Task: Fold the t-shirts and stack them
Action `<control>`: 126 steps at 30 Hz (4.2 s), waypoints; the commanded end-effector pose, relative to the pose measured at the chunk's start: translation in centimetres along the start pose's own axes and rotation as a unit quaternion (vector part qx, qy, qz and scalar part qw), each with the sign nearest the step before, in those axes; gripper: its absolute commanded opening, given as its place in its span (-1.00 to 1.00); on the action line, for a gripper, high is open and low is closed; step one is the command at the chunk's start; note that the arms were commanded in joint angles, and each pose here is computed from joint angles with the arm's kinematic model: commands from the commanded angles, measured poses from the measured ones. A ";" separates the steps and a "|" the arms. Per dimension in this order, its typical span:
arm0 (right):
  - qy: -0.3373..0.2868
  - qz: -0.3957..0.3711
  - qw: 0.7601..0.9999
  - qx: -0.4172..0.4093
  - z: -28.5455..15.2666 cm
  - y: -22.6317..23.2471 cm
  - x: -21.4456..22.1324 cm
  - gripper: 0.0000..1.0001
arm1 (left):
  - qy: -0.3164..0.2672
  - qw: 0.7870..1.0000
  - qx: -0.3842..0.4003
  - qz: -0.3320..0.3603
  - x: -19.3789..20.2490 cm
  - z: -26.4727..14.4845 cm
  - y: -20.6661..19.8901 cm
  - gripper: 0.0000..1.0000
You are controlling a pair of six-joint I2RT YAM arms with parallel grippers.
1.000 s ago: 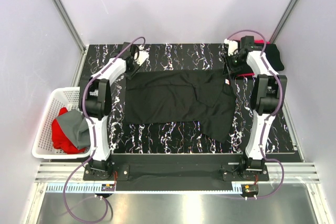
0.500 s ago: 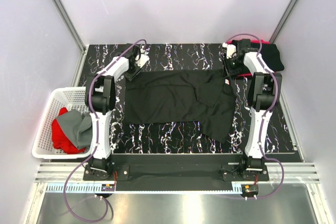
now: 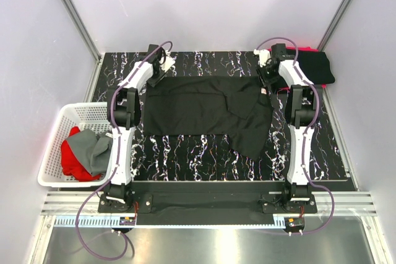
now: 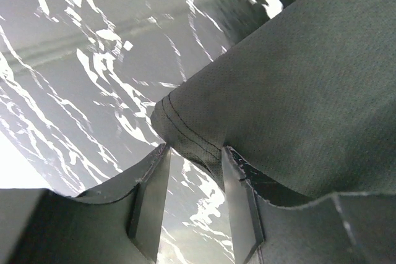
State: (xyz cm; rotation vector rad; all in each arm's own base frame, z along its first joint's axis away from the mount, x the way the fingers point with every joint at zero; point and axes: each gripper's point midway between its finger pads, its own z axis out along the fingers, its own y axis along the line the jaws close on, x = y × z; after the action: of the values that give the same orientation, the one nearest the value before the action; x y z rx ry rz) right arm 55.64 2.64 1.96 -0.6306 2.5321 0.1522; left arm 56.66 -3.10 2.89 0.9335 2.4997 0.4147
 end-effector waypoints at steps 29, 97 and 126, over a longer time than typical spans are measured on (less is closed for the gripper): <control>-0.053 -0.340 0.905 -0.251 -18.1 15.6 11.5 -0.15 | -0.133 0.990 0.038 -0.032 0.4 -18.8 -3.3 0.18; 0.049 -0.547 0.766 -0.334 -12.9 22.8 22.7 -0.85 | -0.032 0.971 0.197 0.133 13.4 -17.5 -12.6 0.13; 0.063 -0.515 0.792 -0.322 -12.7 22.6 21.8 -0.81 | 0.051 0.956 0.261 0.124 15.2 -11.0 -15.5 0.09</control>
State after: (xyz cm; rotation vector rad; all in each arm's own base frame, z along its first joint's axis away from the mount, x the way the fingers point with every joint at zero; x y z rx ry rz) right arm 21.79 10.71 1.15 -2.2165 1.8272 0.6272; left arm 30.66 -5.51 1.67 1.4821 2.6870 -0.1972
